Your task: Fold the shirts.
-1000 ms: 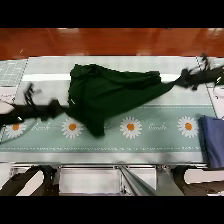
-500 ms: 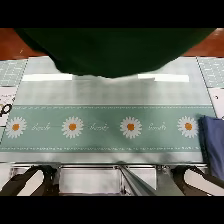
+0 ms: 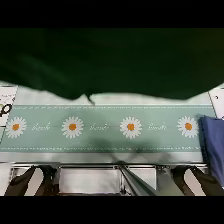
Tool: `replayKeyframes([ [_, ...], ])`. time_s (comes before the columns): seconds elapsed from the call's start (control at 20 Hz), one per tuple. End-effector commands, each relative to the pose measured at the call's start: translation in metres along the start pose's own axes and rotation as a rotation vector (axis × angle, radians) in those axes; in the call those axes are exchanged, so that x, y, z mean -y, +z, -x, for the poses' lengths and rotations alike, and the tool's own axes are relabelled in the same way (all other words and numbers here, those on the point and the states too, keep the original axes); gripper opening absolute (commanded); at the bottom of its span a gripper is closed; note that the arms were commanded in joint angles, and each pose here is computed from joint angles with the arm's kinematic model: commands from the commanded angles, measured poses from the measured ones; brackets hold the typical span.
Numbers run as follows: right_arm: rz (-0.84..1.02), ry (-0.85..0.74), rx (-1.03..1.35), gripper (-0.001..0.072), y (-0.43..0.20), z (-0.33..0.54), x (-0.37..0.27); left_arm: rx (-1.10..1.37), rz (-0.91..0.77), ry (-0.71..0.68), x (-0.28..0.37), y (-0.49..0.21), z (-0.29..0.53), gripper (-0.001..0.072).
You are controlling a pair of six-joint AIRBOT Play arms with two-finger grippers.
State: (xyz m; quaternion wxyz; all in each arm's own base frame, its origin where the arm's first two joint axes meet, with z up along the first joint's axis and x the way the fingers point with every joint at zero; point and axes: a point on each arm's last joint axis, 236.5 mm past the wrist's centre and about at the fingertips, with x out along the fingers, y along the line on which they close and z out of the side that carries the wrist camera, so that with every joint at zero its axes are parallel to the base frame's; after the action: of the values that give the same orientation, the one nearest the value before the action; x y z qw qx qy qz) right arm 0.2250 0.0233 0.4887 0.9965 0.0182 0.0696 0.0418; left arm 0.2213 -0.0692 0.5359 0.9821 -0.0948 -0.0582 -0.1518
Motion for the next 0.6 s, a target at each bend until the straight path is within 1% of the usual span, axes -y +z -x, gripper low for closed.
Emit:
replayKeyframes([
  [0.0,0.016,-0.118,0.031,0.0024,-0.006,0.055,0.003,0.049,-0.191,0.172,0.015,0.010,0.061,0.0020],
  [0.15,0.030,-0.130,0.034,0.0024,-0.012,0.075,-0.003,0.074,-0.238,0.211,0.022,0.012,0.110,0.0020],
  [0.25,0.009,-0.126,0.018,0.0024,-0.018,0.074,-0.004,0.049,-0.182,0.260,0.005,0.005,0.127,0.0020],
  [0.4,-0.046,-0.057,-0.088,0.0024,-0.048,0.043,-0.006,-0.147,-0.115,0.288,-0.024,-0.048,0.108,0.0020],
  [0.55,-0.116,0.023,-0.212,0.0024,-0.092,-0.006,-0.004,-0.355,-0.011,0.294,-0.064,-0.124,0.055,0.0020],
])
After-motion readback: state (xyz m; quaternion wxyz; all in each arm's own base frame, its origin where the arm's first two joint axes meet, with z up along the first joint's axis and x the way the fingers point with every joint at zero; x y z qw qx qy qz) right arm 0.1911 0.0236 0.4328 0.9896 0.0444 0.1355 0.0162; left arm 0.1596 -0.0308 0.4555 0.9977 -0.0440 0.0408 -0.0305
